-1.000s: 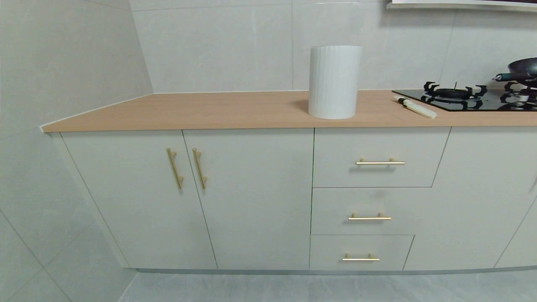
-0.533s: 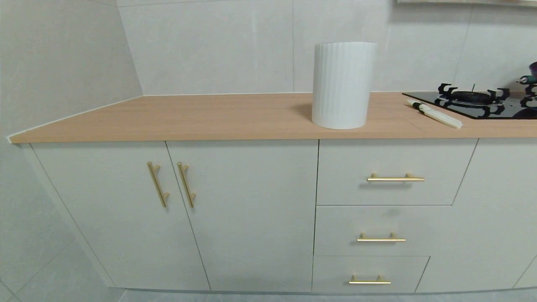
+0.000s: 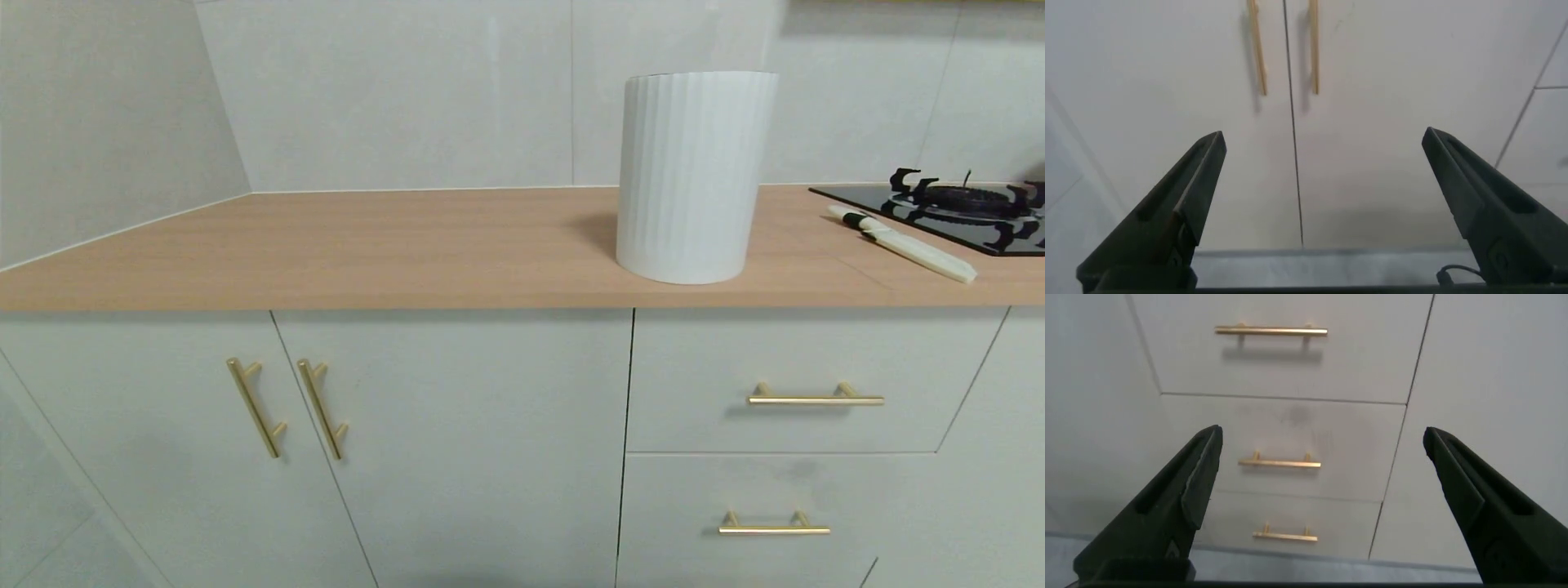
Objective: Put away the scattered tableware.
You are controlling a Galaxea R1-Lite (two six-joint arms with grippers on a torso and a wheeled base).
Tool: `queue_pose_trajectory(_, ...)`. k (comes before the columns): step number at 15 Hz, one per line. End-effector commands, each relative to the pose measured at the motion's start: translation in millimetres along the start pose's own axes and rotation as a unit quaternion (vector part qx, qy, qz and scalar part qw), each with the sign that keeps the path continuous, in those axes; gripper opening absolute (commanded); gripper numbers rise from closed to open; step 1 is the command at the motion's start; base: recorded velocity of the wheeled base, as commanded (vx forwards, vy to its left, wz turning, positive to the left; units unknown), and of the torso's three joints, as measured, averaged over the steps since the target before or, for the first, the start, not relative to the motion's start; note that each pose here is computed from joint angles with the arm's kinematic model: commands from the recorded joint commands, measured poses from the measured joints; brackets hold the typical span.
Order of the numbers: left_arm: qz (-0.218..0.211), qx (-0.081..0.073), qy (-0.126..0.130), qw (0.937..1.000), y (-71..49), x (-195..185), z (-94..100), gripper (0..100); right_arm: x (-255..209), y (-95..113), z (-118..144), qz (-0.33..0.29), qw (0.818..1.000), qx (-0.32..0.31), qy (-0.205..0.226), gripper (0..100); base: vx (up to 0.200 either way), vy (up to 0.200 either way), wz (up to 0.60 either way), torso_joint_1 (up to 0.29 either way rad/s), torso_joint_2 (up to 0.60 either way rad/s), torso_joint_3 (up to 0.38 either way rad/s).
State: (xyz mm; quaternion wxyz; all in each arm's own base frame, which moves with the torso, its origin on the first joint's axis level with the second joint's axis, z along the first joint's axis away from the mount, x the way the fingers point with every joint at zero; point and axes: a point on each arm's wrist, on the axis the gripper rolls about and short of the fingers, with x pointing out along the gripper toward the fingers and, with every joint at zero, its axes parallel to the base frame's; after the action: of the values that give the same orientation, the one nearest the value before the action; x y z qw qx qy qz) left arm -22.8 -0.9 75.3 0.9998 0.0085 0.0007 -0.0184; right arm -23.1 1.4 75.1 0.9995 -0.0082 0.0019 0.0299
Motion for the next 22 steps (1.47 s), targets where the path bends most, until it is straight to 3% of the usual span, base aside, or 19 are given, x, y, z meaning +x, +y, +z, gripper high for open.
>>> queue_pose_trajectory(1, 0.0, 0.0, 0.0, 1.0, 0.0, 0.0, 0.0, 100, 0.1, 0.0, 0.0, 0.0, 1.0, 0.0, 0.001, 100, 0.2, 0.0, 0.0, 0.002, 0.0, 0.002)
queue_pose_trajectory(20, 0.0, 0.0, 0.0, 1.0, 0.0, 0.0, 0.0, 100, 0.1, 0.0, 0.0, 0.0, 1.0, 0.0, 0.001, 100, 0.011, 0.0, -0.06, 0.0, 0.0, 0.001)
queue_pose_trajectory(22, 0.0, 0.0, 0.0, 1.0, 0.0, 0.0, 0.0, 100, 0.1, 0.0, 0.0, 0.0, 1.0, 0.0, 0.001, 100, 0.0, -0.2, 0.0, 0.002, 0.0, 0.005)
